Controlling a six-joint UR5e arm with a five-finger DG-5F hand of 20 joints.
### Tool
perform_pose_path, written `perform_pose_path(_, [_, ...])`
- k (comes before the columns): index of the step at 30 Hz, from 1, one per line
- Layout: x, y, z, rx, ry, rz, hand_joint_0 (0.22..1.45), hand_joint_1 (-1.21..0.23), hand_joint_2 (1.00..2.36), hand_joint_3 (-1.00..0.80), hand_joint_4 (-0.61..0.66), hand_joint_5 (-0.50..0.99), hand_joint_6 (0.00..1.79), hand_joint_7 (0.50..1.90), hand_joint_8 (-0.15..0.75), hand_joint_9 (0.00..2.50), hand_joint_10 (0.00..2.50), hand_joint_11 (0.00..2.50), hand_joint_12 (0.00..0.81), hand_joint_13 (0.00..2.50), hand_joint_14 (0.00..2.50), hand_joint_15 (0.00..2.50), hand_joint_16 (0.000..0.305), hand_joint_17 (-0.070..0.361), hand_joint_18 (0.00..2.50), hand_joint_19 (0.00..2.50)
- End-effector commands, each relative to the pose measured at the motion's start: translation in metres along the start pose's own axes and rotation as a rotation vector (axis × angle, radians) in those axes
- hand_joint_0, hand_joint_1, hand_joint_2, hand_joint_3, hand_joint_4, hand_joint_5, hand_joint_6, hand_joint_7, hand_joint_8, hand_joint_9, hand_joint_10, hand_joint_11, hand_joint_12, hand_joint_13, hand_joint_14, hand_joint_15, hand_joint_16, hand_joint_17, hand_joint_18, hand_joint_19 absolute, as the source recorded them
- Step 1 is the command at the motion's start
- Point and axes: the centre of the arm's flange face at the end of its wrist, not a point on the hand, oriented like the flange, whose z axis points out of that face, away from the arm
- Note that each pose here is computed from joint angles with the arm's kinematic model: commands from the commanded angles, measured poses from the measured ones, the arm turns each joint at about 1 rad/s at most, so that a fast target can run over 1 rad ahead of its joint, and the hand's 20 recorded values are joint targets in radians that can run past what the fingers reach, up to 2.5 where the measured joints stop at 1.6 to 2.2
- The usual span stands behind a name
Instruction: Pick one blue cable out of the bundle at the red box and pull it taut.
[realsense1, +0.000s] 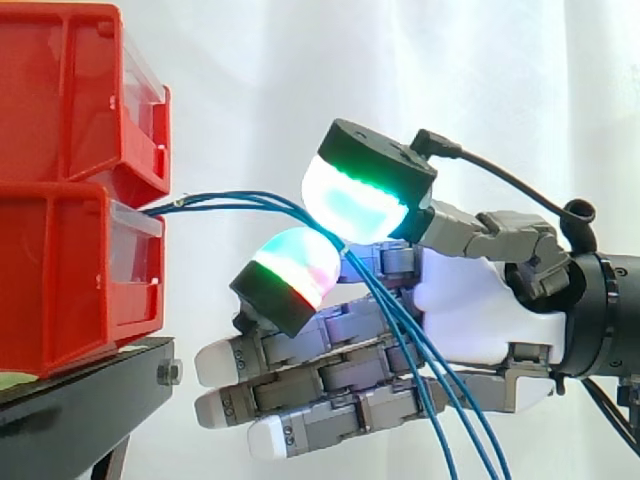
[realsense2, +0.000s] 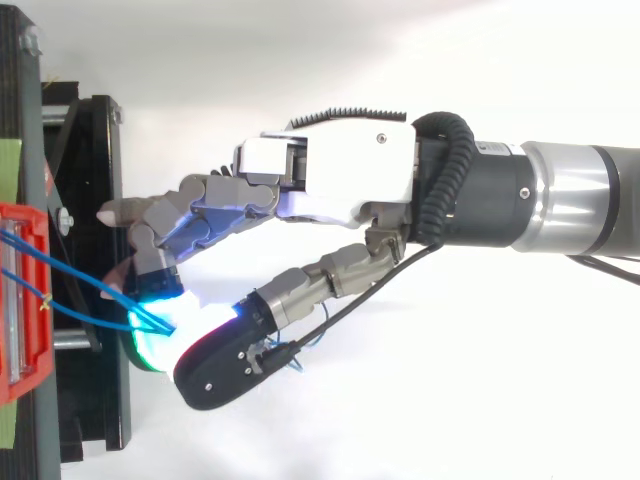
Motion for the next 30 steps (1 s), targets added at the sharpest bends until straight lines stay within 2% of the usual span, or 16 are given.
perform_pose_path(1, [-0.0002, 0.0001, 0.0000, 0.000, 0.000, 0.000, 0.61, -0.78, 1.02, -0.23, 0.07, -0.13, 0.84, 1.09, 0.250, 0.63, 0.00, 0.17, 0.353, 0.23, 0.00, 0.00, 0.054, 0.121, 0.31, 0.14])
perform_pose_path(4, [0.0010, 0.0001, 0.0000, 0.000, 0.001, 0.000, 0.63, -0.85, 1.02, -0.21, 0.08, -0.13, 0.85, 1.05, 0.251, 0.62, 0.00, 0.17, 0.354, 0.24, 0.00, 0.00, 0.054, 0.122, 0.32, 0.12])
perform_pose_path(6, [-0.0003, 0.0000, 0.0000, 0.000, -0.002, 0.000, 0.65, -0.89, 1.02, -0.25, 0.15, -0.14, 0.85, 1.04, 0.252, 0.62, 0.00, 0.17, 0.354, 0.24, 0.00, 0.00, 0.054, 0.122, 0.33, 0.11])
perform_pose_path(10, [0.0007, 0.0001, 0.0000, 0.000, -0.002, 0.000, 0.68, -0.92, 1.01, -0.31, 0.19, -0.14, 0.84, 1.05, 0.251, 0.61, 0.00, 0.17, 0.355, 0.24, 0.00, 0.00, 0.055, 0.123, 0.34, 0.09])
perform_pose_path(15, [0.0007, 0.0001, 0.0000, 0.000, -0.002, 0.000, 0.72, -0.96, 1.01, -0.34, 0.13, -0.15, 0.84, 1.10, 0.248, 0.58, 0.00, 0.17, 0.357, 0.23, 0.00, 0.00, 0.055, 0.124, 0.34, 0.07])
perform_pose_path(20, [0.0007, 0.0001, 0.0000, 0.000, -0.002, 0.000, 0.75, -0.96, 1.01, -0.39, 0.08, -0.16, 0.86, 1.05, 0.242, 0.55, 0.00, 0.17, 0.360, 0.21, 0.00, 0.00, 0.055, 0.124, 0.33, 0.07])
perform_pose_path(22, [0.0008, -0.0011, 0.0000, 0.002, -0.002, 0.000, 0.74, -0.95, 1.01, -0.43, 0.12, -0.17, 0.86, 1.01, 0.239, 0.54, 0.00, 0.17, 0.359, 0.21, 0.00, 0.00, 0.055, 0.124, 0.32, 0.08])
perform_pose_path(23, [0.0019, 0.0001, 0.0001, 0.000, 0.000, 0.000, 0.69, -0.91, 1.00, -0.46, 0.17, -0.16, 0.85, 0.99, 0.237, 0.54, 0.00, 0.17, 0.358, 0.20, 0.00, 0.00, 0.055, 0.124, 0.31, 0.09])
perform_pose_path(30, [0.0020, -0.0011, 0.0001, 0.002, 0.000, 0.000, 0.61, -0.76, 1.01, -0.42, 0.16, -0.14, 0.83, 1.06, 0.236, 0.59, 0.00, 0.16, 0.357, 0.21, 0.00, 0.00, 0.055, 0.124, 0.30, 0.12])
